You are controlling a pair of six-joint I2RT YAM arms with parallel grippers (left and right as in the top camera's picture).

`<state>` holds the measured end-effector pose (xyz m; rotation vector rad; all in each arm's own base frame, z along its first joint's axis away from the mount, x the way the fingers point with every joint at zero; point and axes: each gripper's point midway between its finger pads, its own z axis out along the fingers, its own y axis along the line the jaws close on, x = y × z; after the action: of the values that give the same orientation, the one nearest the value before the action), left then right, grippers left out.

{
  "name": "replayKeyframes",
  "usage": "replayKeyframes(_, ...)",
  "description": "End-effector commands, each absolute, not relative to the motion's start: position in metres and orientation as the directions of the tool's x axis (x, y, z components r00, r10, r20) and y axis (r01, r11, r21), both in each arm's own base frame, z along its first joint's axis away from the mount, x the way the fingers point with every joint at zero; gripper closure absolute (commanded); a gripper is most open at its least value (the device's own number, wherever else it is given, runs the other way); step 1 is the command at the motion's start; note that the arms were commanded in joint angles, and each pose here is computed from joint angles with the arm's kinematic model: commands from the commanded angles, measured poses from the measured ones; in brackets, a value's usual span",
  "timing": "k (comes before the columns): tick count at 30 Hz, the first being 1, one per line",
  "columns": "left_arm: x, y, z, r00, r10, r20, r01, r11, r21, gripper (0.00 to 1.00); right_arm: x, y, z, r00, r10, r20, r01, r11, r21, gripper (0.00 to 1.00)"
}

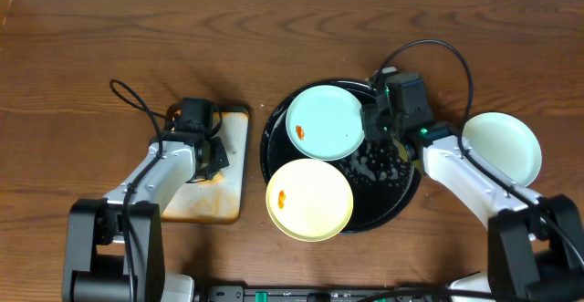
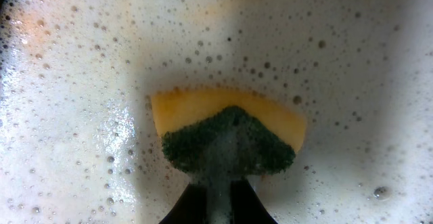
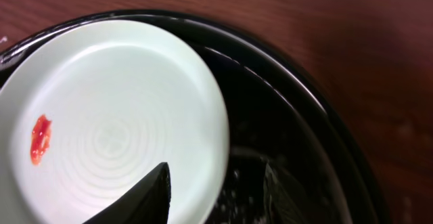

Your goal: Clean dirty plates on tray and stack at the side

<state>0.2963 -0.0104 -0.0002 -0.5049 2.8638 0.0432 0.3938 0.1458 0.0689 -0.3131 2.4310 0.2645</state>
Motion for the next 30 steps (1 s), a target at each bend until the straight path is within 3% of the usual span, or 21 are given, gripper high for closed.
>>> replayKeyframes(1,0.283,-0.008,-0.017,-0.927,-0.331,-0.177,-0.339,0.941,0.017,0.92,0.394,0.157,0.041,-0.705,-0.337,-0.624,-0.462,0.886,0.044,0.58)
replayKeyframes(8,0.283,-0.008,-0.017,-0.927,-0.331,-0.176,-0.339,0.941,0.018,0.93,0.403,0.157,-0.003,-0.697,-0.401,-0.594,-0.496,0.868,-0.003,0.70)
replayKeyframes(14,0.283,-0.008,-0.017,-0.927,-0.330,-0.176,-0.339,0.941,0.018,0.93,0.403,0.155,0.005,-0.714,-0.362,-0.599,-0.463,0.886,0.016,0.99)
replayKeyframes(24,0.284,-0.008,-0.017,-0.926,-0.331,-0.179,-0.339,0.941,0.016,0.93,0.401,0.123,0.053,-0.773,-0.151,-0.616,-0.229,0.972,0.048,0.99)
replayKeyframes(30,0.286,-0.008,-0.016,-0.925,-0.331,-0.186,-0.339,0.941,0.013,0.92,0.380,0.099,0.041,-0.850,-0.024,-0.526,-0.050,0.998,0.036,0.99)
